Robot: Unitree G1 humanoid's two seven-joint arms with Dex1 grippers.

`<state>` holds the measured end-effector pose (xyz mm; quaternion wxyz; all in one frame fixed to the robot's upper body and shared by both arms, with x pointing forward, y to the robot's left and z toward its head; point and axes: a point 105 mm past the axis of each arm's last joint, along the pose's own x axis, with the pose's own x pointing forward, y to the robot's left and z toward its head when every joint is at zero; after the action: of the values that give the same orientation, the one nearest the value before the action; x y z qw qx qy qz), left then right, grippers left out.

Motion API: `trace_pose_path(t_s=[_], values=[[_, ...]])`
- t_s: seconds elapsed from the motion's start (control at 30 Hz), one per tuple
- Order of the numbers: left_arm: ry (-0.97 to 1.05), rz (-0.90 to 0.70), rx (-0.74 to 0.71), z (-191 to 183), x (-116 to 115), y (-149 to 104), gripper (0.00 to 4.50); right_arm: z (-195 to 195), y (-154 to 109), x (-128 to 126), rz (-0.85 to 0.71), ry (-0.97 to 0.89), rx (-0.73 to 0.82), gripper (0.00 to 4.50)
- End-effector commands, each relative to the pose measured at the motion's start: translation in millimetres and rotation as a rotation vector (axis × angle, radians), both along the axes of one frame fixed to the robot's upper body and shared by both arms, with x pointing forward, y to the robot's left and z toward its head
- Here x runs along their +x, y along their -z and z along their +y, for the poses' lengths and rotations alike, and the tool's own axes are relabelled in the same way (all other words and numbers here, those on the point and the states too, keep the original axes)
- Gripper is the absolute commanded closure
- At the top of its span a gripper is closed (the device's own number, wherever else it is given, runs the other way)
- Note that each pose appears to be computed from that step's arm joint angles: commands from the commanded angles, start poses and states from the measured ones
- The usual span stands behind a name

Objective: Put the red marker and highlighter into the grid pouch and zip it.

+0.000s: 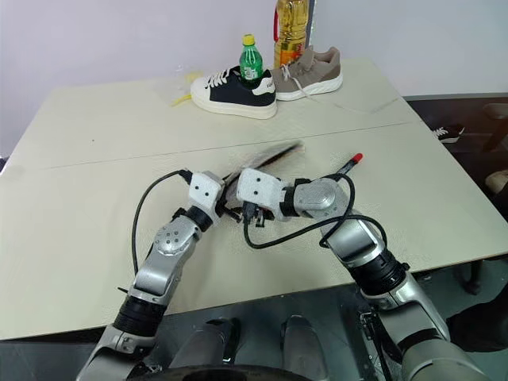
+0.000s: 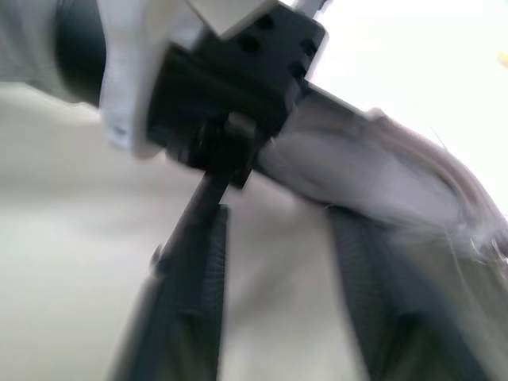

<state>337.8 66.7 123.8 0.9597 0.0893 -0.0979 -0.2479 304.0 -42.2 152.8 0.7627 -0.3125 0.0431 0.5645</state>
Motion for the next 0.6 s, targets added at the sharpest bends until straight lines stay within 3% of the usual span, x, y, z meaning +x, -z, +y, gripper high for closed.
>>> trace_pose_path(t_s=[0.03, 0.23, 0.47, 0.6], values=[[-0.039, -0.059, 0.028, 15.8, 2.3, -14.3, 4.50, -16.7, -20.1, -3.8, 0.023, 0.007, 0.079, 0.67], [-0.045, -0.059, 0.075, 47.1, 3.9, -16.5, 4.50, -89.7, -17.6, 19.6, 0.116, 0.294, 0.087, 0.67], [0.088, -0.022, 0.089, 57.0, -6.3, -13.2, 4.50, -157.9, 23.1, 23.7, 0.249, 0.581, 0.007, 0.67], [0.157, 0.002, 0.121, 54.9, -10.9, -8.8, 4.50, -166.5, 55.6, 12.8, 0.345, 0.636, -0.021, 0.67]])
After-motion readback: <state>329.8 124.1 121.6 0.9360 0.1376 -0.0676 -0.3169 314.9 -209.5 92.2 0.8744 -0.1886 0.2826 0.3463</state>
